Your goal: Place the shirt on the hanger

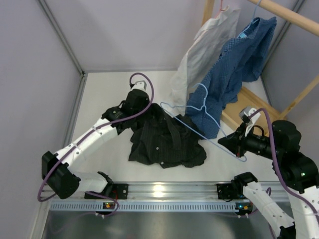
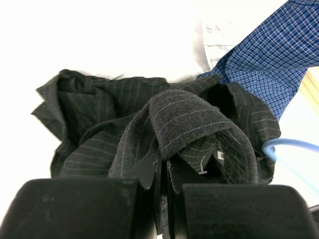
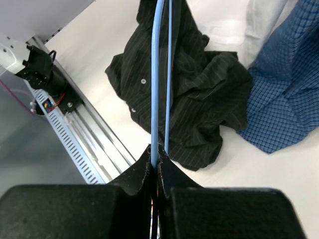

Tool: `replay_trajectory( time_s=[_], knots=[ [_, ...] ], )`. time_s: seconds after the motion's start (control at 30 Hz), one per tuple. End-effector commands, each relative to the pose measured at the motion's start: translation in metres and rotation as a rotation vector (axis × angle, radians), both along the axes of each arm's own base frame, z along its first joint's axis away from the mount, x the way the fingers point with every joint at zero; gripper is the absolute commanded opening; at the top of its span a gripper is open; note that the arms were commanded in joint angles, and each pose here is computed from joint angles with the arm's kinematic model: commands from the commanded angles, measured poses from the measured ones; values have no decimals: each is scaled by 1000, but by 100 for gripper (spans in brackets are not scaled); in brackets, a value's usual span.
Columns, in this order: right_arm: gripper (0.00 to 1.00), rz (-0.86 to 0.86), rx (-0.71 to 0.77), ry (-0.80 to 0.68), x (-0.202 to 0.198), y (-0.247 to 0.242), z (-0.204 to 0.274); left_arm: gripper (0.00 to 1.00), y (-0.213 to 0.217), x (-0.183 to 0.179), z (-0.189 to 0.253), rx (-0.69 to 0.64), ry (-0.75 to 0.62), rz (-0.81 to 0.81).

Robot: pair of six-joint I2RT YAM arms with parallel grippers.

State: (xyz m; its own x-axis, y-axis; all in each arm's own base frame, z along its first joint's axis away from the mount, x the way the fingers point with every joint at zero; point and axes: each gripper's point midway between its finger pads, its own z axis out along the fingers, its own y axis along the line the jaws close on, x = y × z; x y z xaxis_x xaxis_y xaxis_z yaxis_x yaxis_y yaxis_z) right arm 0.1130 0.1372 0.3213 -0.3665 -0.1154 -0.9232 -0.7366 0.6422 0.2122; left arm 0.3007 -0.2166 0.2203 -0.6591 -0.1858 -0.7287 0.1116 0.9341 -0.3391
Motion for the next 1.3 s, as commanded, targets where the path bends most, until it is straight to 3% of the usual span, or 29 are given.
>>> replay_trajectory(
  time_s=[0.0,0.33,0.57,0.77,0.93,1.1,1.27],
  knots=[
    [0,76,56,7,-12,11,1,0,-16,11,17,-71,-15,-13],
    [0,72,73,80,0,18,-20,0,-36,11,15,-150,3,-62],
    [0,25,78,99,24,22,-28,0,-40,-13,15,-233,28,-121],
    [0,204,190,175,26,56,-35,0,-58,-48,37,-333,-1,-324],
    [0,381,186,209,10,81,-44,0,-59,-73,78,-284,-147,-527],
    [0,439,69,253,-5,95,-63,0,-43,-83,84,-149,-145,-588],
    [0,426,203,144,10,117,-28,0,-43,-107,115,-169,-192,-714]
  ],
)
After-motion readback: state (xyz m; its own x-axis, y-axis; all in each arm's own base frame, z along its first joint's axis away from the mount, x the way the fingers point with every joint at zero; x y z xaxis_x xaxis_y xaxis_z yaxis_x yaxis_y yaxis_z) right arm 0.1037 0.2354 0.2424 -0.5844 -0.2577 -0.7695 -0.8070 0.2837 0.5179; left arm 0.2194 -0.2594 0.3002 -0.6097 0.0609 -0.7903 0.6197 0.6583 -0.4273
